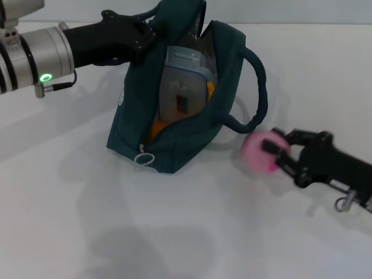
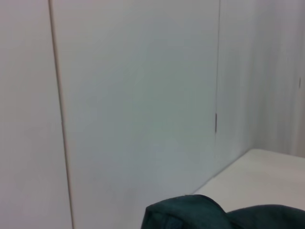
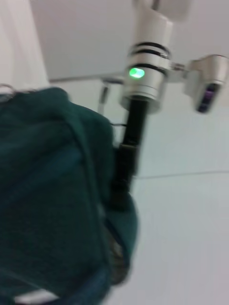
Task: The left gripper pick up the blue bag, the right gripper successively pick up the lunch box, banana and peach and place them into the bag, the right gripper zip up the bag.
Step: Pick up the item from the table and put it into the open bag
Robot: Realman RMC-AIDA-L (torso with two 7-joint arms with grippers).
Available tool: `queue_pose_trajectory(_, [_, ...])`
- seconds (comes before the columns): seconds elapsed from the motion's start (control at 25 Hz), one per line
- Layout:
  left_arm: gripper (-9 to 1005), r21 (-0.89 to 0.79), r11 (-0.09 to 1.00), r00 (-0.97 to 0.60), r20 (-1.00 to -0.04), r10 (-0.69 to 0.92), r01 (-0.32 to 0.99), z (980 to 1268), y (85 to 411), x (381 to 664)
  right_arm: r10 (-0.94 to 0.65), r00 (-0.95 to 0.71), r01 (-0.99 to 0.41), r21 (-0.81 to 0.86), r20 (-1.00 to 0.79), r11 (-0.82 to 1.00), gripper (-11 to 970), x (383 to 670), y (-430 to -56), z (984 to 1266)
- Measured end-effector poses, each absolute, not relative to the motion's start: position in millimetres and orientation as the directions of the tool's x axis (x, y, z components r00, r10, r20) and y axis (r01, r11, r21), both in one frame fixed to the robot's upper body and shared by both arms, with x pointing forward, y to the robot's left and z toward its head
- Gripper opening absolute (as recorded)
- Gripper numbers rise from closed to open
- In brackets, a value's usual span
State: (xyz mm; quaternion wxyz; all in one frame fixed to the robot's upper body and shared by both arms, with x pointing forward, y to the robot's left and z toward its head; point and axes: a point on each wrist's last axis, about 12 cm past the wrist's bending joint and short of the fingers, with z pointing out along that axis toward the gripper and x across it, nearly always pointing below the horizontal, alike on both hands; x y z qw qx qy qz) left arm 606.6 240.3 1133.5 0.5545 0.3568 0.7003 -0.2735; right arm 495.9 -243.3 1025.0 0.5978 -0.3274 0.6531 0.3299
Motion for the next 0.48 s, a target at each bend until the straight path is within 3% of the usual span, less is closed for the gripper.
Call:
queue_pose_trajectory(0.2, [38,0.006,0.601,-0.126,-0.976,0.178,0.799,1133,243,604,0.085,0.043,-0.783,0.019,-0.995,0.621,227,485,-261,1039])
queue_pose_trajectory(0.48, [38,0.012,0.604,-0.123,-0.975,0.182,0.797,1131,245,603,0.199,0.25,-0.839,-0.11,-0.947,0.532,171,482,-237,1065])
